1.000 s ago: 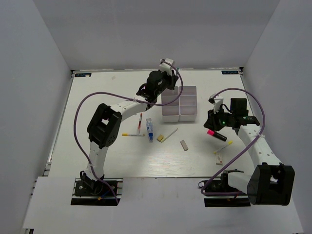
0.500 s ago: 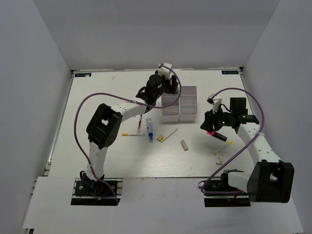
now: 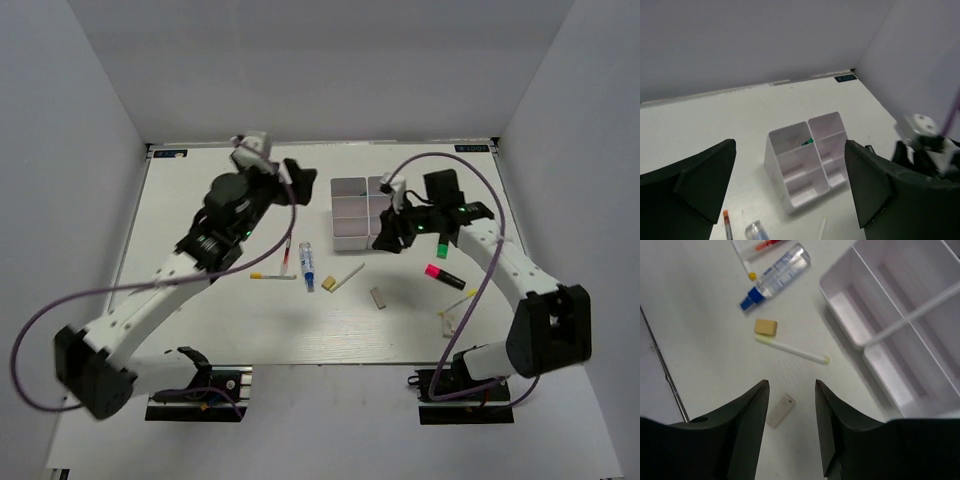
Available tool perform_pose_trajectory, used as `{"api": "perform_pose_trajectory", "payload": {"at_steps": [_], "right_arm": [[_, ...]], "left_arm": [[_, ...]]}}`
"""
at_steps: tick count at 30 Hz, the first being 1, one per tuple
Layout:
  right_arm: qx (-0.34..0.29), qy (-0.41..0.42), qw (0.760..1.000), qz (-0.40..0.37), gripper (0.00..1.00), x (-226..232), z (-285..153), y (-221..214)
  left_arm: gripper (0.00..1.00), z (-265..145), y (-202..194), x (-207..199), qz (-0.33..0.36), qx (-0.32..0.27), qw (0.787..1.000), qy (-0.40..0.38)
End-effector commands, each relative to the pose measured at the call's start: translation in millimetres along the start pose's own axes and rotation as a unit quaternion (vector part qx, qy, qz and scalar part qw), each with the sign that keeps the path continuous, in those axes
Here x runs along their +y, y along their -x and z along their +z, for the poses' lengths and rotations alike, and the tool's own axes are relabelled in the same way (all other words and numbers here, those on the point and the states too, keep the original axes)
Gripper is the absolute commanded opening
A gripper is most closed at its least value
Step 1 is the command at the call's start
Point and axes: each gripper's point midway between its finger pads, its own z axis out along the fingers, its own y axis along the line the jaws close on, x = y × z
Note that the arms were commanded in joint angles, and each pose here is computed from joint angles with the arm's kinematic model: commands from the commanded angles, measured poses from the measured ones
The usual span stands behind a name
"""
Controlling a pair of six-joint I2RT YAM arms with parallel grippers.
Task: Sort the stationery into containers
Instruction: Pick up the pen from the center of the board.
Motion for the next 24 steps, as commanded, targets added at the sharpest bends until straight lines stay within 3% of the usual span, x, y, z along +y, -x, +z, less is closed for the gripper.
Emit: {"api": "perform_pose_trajectory", "payload": {"at_steps": [1, 2, 3, 5, 10, 13, 15, 19, 24], "right_arm": [[0.012, 0.013, 1.0, 0.002, 0.48, 7.8, 26.1, 22.2], [0.01, 0.015, 0.999, -0.031, 0.48, 19.7, 36.3, 43.4], [0.027, 0.019, 0.999, -0.017, 0.45, 18.9, 50.4, 39.3], [0.024, 0.008, 0.998, -0.05, 0.38, 30.3, 66.5, 66.9], [0.07, 0.016, 0.997, 0.007, 0.34, 46.7, 128.8, 75.2], [0.078, 0.021, 0.995, 0.053, 0.39, 61.6, 162.0, 84.2], [0.078, 0.015, 0.994, 0.076, 0.5, 72.3, 178.6, 88.8], [0.073, -0.026, 0.99, 0.12, 0.53, 72.0, 215.6, 98.9], [0.052, -0.076, 0.987, 0.133, 0.56, 71.0, 248.2, 104.5]], "left_arm": [[1.0, -58.3, -67.2, 43.2, -0.038, 0.093, 0.991, 0.093], [1.0, -74.6, -78.1, 48.9, -0.065, 0.109, 0.985, 0.113], [1.0, -93.8, -69.3, 48.2, -0.088, 0.096, 0.985, 0.112], [1.0, -122.1, -100.3, 58.9, -0.14, 0.131, 0.97, 0.149], [1.0, -173.3, -137.3, 71.2, -0.229, 0.16, 0.938, 0.204], [1.0, -189.8, -152.6, 74.7, -0.26, 0.184, 0.919, 0.231], [1.0, -197.3, -164.6, 75.5, -0.271, 0.219, 0.901, 0.259], [1.0, -208.5, -184.9, 79.1, -0.302, 0.261, 0.86, 0.317], [1.0, -209.9, -189.1, 70.5, -0.343, 0.265, 0.845, 0.313]]}}
